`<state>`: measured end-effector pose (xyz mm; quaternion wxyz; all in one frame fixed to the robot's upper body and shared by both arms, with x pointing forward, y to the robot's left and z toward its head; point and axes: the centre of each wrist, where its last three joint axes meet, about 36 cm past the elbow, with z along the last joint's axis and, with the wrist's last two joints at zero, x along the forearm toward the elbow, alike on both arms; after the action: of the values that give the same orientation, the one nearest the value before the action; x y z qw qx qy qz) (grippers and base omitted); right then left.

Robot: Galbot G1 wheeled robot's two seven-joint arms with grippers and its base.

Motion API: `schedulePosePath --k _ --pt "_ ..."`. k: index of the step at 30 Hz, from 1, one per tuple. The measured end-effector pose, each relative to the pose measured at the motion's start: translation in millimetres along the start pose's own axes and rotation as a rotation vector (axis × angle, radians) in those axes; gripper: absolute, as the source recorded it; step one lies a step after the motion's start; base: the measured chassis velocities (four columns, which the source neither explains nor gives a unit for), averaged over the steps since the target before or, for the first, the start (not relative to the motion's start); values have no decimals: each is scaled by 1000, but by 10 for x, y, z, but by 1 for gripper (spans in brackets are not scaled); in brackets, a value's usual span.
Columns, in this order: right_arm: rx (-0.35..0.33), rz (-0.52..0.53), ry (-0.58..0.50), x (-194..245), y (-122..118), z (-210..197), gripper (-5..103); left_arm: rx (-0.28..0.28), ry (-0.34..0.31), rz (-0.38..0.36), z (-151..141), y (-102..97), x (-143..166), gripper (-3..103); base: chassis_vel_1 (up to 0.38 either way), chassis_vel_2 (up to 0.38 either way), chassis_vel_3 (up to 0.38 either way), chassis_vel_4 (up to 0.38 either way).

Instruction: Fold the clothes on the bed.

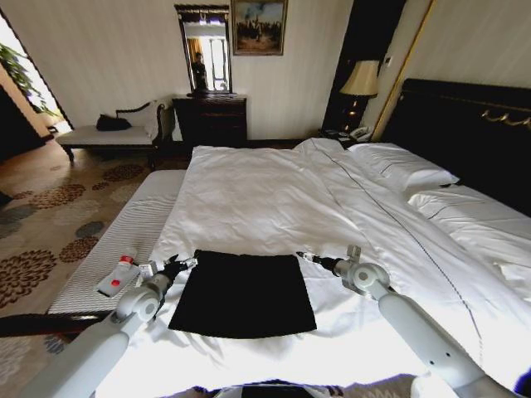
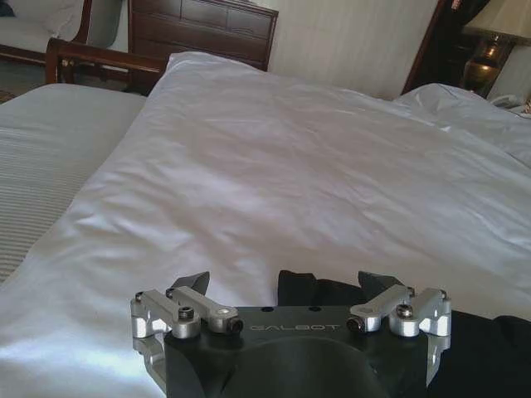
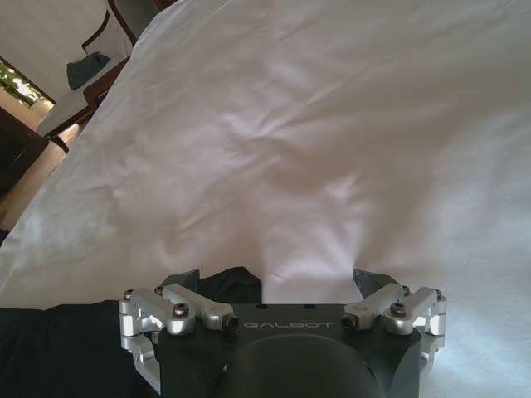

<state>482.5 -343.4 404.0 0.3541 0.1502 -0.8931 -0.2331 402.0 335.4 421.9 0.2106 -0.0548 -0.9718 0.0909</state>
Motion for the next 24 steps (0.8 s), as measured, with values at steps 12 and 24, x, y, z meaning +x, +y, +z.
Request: schedulePosePath --k 12,24 --pt "3 -48 39 -216 184 98 100 -3 -6 -4 -56 11 62 100 0 0 0 0" --pt "11 -54 57 -323 233 161 89 10 -7 -22 -64 54 46 100 0 0 0 0"
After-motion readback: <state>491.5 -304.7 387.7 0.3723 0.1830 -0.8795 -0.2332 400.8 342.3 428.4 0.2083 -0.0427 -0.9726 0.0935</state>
